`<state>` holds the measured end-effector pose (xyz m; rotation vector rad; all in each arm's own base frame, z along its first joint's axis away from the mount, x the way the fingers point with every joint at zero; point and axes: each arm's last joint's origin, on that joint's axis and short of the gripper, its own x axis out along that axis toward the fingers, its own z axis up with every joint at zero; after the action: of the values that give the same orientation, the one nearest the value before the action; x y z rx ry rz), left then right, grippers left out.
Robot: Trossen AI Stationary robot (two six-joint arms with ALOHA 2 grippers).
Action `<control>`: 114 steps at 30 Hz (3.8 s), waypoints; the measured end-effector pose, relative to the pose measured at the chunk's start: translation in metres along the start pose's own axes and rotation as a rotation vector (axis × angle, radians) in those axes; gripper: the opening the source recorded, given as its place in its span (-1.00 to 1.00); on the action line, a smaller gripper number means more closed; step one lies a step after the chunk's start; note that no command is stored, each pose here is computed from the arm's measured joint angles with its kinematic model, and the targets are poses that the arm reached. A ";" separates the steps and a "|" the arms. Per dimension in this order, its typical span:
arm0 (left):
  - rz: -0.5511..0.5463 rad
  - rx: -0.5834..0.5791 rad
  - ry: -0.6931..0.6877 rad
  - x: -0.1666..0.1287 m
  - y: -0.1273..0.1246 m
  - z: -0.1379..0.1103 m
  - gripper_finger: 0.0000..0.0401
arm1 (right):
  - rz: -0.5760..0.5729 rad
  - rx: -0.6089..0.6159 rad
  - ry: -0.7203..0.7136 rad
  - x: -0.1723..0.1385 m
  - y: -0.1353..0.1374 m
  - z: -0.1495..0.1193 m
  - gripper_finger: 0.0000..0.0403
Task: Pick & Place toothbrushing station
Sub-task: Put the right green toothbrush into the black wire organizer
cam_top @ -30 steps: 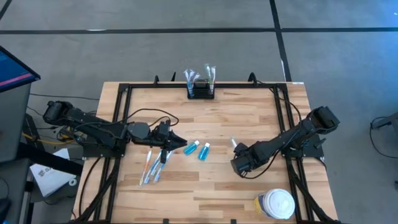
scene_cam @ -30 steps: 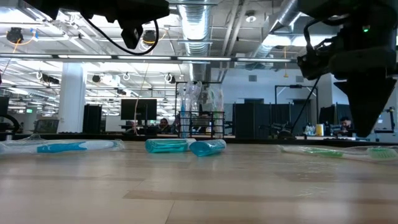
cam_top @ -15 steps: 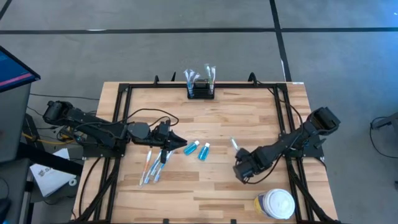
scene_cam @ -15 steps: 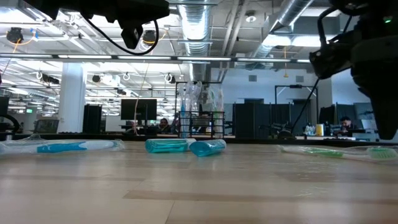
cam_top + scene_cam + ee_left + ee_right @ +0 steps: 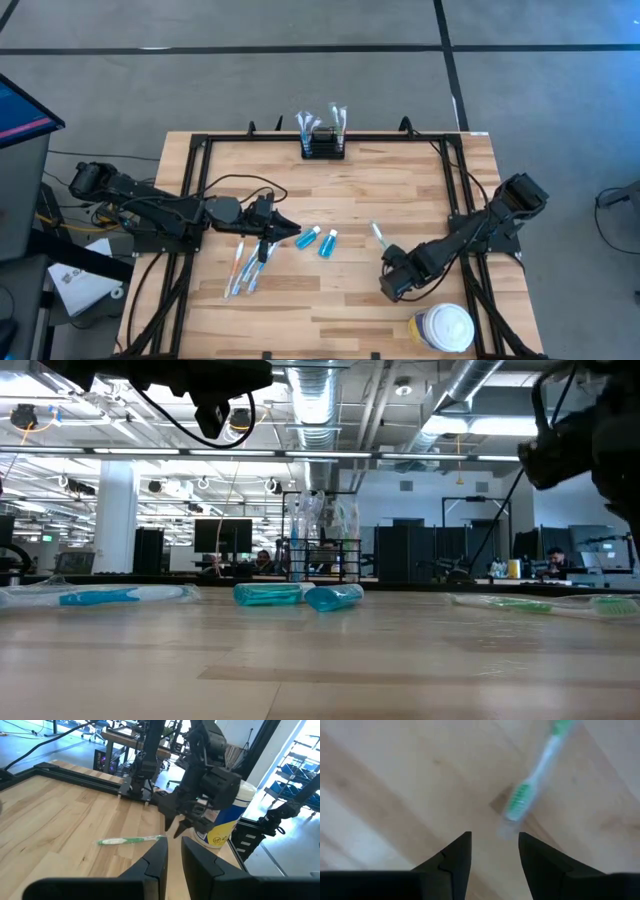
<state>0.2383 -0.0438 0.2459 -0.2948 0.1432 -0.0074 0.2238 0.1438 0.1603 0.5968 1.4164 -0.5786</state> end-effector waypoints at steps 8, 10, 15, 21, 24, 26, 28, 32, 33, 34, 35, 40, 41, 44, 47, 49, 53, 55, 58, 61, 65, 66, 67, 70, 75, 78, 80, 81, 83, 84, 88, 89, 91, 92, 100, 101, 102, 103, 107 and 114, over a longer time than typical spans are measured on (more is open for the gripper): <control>0.000 0.000 0.000 0.000 0.000 0.000 -0.76 | 0.057 0.009 -0.014 0.013 -0.002 -0.001 -0.30; 0.000 0.000 0.000 0.000 0.000 0.000 -0.76 | 0.050 0.009 -0.012 0.016 -0.004 -0.002 -0.31; -0.001 0.000 0.000 0.000 0.000 0.000 -0.76 | 0.035 0.012 -0.010 0.020 -0.008 -0.002 -0.34; -0.001 0.000 0.000 0.000 0.000 0.000 -0.76 | 0.025 0.040 -0.049 0.021 -0.010 0.003 -0.41; -0.001 0.000 0.000 0.000 0.000 0.000 -0.76 | 0.023 0.042 -0.052 0.021 -0.011 0.006 -0.42; -0.001 0.000 0.000 0.000 0.000 0.000 -0.76 | 0.021 0.040 -0.053 0.021 -0.011 0.007 -0.44; -0.001 0.000 0.000 0.000 0.000 0.000 -0.76 | 0.009 0.041 -0.048 0.024 -0.011 0.008 -0.48; -0.002 0.000 0.000 0.000 0.000 0.000 -0.76 | 0.007 0.013 -0.015 0.027 -0.010 0.007 -0.60; -0.002 0.000 0.000 0.000 0.000 0.000 -0.76 | 0.008 0.003 -0.013 0.027 -0.010 0.007 -0.63; -0.002 0.000 0.000 0.000 0.000 0.000 -0.76 | 0.010 -0.002 -0.010 0.027 -0.009 0.007 -0.67; -0.002 0.000 0.000 0.000 0.000 0.000 -0.76 | 0.011 -0.003 -0.011 0.027 -0.009 0.007 -0.71; -0.002 0.001 0.000 0.000 0.000 0.000 -0.76 | 0.008 -0.018 -0.005 0.026 -0.009 0.007 -0.97; -0.002 0.001 0.000 0.000 0.000 0.000 -0.76 | 0.003 -0.019 -0.003 0.025 -0.009 0.007 -0.97; -0.002 0.002 0.000 0.000 0.000 0.000 -0.76 | -0.030 -0.038 0.011 0.024 -0.011 0.007 -0.99; -0.001 0.002 0.000 0.000 0.000 0.000 -0.76 | -0.062 -0.058 0.022 0.016 -0.009 0.008 -0.99; -0.001 0.002 0.000 0.000 0.000 0.000 -0.76 | -0.100 -0.068 0.032 0.011 -0.010 0.008 -1.00; -0.002 0.003 0.000 0.000 0.000 0.000 -0.76 | -0.132 -0.093 0.021 -0.003 -0.005 0.010 -1.00; -0.002 0.003 0.000 0.000 0.000 0.000 -0.76 | -0.143 -0.112 0.014 -0.010 -0.003 0.012 -1.00; -0.002 0.024 0.000 0.000 0.000 0.000 -0.76 | -0.121 -0.145 -0.007 -0.020 0.004 0.015 -1.00; -0.015 0.068 0.004 -0.001 -0.004 -0.001 -0.76 | -0.101 -0.175 -0.020 -0.029 0.009 0.019 -1.00; -0.051 0.171 -0.003 -0.002 -0.012 -0.002 -0.76 | -0.062 -0.207 -0.057 -0.042 0.017 0.028 -1.00; -0.063 0.193 -0.009 -0.003 -0.014 -0.002 -0.76 | -0.051 -0.210 -0.069 -0.045 0.019 0.030 -1.00; -0.074 0.215 -0.016 -0.002 -0.017 -0.003 -0.76 | -0.040 -0.217 -0.077 -0.048 0.020 0.033 -1.00; -0.099 0.306 -0.011 0.003 -0.024 -0.010 -0.76 | -0.009 -0.239 -0.111 -0.059 0.025 0.040 -1.00; -0.087 0.512 0.026 0.024 -0.036 -0.021 -0.76 | 0.050 -0.273 -0.165 -0.077 0.034 0.050 -1.00; -0.029 0.611 0.030 0.040 -0.046 -0.021 -0.76 | 0.076 -0.289 -0.193 -0.084 0.038 0.053 -1.00; 0.013 0.698 0.039 0.051 -0.052 -0.023 -0.76 | 0.098 -0.297 -0.207 -0.088 0.041 0.055 -1.00; 0.034 0.749 0.045 0.057 -0.057 -0.024 -0.76 | 0.108 -0.300 -0.214 -0.090 0.042 0.056 -1.00; 0.074 0.859 0.050 0.067 -0.066 -0.026 -0.76 | 0.121 -0.308 -0.222 -0.092 0.044 0.056 -1.00; 0.098 0.917 0.058 0.071 -0.070 -0.028 -0.76 | 0.127 -0.309 -0.225 -0.093 0.044 0.057 -1.00; 0.210 1.119 0.103 0.090 -0.086 -0.036 -0.75 | 0.143 -0.313 -0.235 -0.096 0.046 0.057 -1.00; 0.231 1.170 0.116 0.095 -0.090 -0.039 -0.74 | 0.147 -0.315 -0.238 -0.098 0.047 0.058 -1.00; 0.281 1.267 0.149 0.106 -0.094 -0.044 -0.70 | 0.160 -0.323 -0.249 -0.100 0.048 0.058 -1.00; 0.308 1.318 0.171 0.110 -0.094 -0.046 -0.67 | 0.170 -0.326 -0.256 -0.101 0.050 0.059 -1.00; 0.382 1.471 0.251 0.132 -0.091 -0.062 -0.39 | 0.239 -0.348 -0.303 -0.108 0.057 0.062 -1.00; 0.379 1.473 0.251 0.132 -0.091 -0.062 -0.34 | 0.240 -0.349 -0.304 -0.108 0.057 0.062 -1.00; 0.372 1.470 0.244 0.132 -0.091 -0.061 -0.29 | 0.241 -0.349 -0.305 -0.108 0.057 0.062 -1.00; 0.371 1.465 0.235 0.132 -0.091 -0.060 -0.25 | 0.246 -0.351 -0.308 -0.109 0.058 0.062 -1.00; 0.370 1.457 0.219 0.132 -0.092 -0.059 -0.12 | 0.261 -0.358 -0.319 -0.109 0.060 0.063 -1.00; 0.336 1.452 0.203 0.135 -0.089 -0.058 -0.08 | 0.312 -0.371 -0.362 -0.112 0.064 0.068 -1.00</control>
<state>0.3648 -0.1494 0.1978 1.1853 0.3484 0.1870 0.3090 0.1453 0.2783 0.3795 1.0265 -0.1549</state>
